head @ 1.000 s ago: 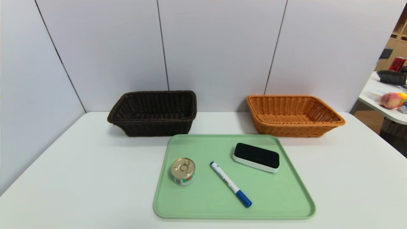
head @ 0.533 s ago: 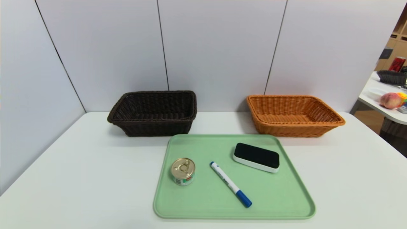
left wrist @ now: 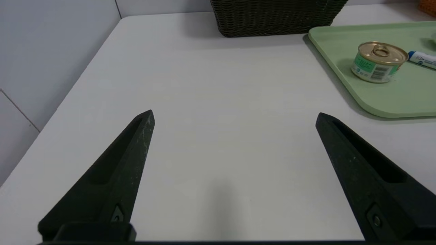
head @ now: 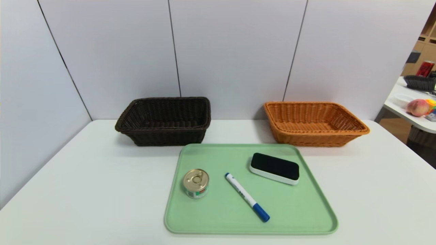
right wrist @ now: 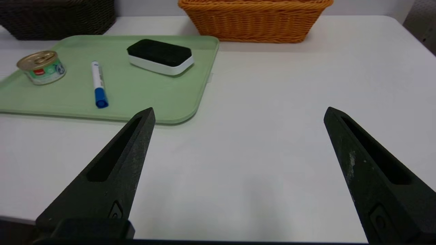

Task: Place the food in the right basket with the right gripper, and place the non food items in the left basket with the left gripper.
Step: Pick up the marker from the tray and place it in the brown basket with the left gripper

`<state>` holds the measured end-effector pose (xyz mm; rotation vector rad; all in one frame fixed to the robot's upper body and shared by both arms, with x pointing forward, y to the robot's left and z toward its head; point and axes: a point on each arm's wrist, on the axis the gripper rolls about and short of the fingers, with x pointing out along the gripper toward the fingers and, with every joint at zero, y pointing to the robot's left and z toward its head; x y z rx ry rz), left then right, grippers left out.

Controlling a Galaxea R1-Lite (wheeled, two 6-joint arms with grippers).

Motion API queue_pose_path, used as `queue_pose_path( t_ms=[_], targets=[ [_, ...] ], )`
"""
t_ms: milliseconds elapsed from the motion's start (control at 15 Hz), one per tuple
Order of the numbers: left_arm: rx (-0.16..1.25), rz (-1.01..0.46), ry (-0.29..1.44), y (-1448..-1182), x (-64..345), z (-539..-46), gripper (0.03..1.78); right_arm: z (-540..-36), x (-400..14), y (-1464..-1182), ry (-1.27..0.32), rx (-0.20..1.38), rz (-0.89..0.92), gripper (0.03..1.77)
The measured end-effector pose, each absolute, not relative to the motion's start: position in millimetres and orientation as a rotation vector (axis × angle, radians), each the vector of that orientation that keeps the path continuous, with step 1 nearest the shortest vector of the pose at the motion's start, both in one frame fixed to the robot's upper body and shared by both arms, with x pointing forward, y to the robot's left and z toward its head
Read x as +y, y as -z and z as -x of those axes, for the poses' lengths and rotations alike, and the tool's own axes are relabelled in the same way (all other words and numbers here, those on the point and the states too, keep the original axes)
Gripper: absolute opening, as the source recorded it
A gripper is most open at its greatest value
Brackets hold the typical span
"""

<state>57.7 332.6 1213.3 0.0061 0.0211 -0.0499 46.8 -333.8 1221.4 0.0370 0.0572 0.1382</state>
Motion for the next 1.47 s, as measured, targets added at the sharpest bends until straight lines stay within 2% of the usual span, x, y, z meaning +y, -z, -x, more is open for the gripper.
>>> queue_pose_path(
  t_ms=[400, 600, 800, 1067, 1467],
  targets=[
    [0.136, 0.0, 0.054, -1280, 332, -74, 1.69, -61, -334, -1276, -0.168, 0.132, -0.041, 1.71],
    [0.196, 0.001, 0.06, -1318, 332, -100, 1.69, -83, -334, -1305, -0.174, 0.196, -0.044, 1.71],
    [0.265, 0.008, 0.099, -1344, 331, -134, 1.69, -114, -332, -1324, -0.183, 0.288, -0.05, 1.71],
    [0.37, 0.029, 0.184, -1354, 329, -176, 1.69, -158, -330, -1329, -0.22, 0.429, -0.062, 1.71],
    [0.51, 0.041, 0.331, -1345, 318, -220, 1.69, -196, -326, -1328, -0.305, 0.551, -0.021, 1.71]
  ],
)
